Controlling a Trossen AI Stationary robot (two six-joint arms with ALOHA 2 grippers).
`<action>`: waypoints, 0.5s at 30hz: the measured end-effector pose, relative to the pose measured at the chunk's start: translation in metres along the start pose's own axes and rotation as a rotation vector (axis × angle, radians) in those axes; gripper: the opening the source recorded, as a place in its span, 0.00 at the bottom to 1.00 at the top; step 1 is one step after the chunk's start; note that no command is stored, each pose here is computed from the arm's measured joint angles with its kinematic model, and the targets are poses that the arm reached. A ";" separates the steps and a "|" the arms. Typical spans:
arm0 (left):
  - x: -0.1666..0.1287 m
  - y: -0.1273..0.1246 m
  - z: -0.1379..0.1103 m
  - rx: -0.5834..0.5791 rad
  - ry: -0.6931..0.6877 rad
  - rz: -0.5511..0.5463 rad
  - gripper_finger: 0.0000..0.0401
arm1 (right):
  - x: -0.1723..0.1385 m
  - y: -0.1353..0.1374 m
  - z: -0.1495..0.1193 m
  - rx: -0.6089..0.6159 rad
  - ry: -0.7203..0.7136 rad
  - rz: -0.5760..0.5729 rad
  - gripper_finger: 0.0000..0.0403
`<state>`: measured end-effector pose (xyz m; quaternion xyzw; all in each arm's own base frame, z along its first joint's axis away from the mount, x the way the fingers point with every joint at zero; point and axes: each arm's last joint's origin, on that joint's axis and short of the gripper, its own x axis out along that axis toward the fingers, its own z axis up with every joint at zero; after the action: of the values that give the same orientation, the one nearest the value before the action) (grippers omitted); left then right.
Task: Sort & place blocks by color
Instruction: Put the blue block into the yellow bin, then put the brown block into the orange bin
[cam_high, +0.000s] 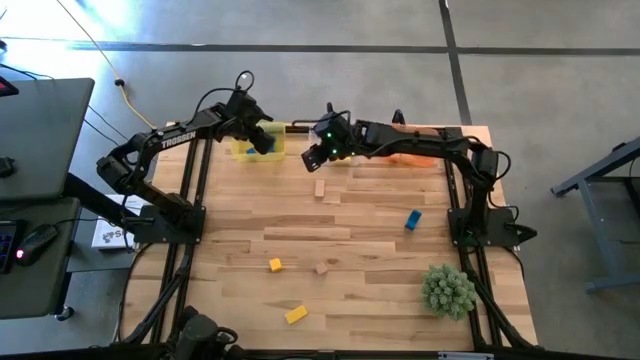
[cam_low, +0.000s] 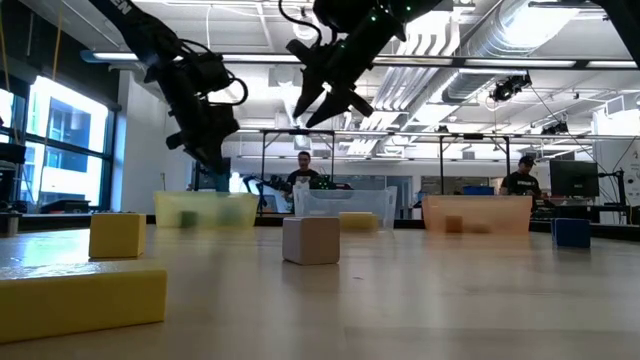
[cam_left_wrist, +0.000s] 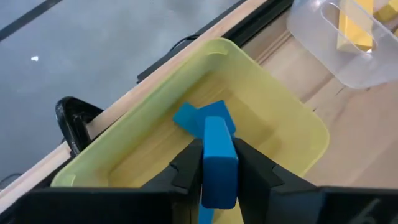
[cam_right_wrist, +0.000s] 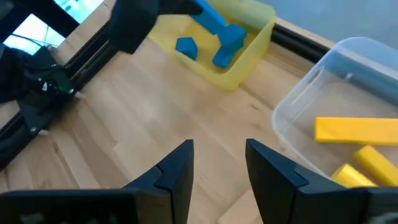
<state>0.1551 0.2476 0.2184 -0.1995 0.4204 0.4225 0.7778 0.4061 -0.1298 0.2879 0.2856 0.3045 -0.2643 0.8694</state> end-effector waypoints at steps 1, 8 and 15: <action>0.000 0.000 0.000 0.004 0.000 0.002 0.17 | 0.000 0.003 -0.002 0.001 -0.002 -0.002 0.33; 0.000 0.002 -0.002 0.058 0.026 0.061 0.22 | -0.002 0.020 -0.013 0.059 -0.020 -0.024 0.33; 0.000 0.002 -0.003 0.087 0.039 0.064 0.32 | -0.005 0.035 -0.025 0.107 0.003 -0.013 0.33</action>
<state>0.1521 0.2464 0.2167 -0.1599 0.4595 0.4246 0.7635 0.4158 -0.0876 0.2868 0.3301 0.2933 -0.2853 0.8507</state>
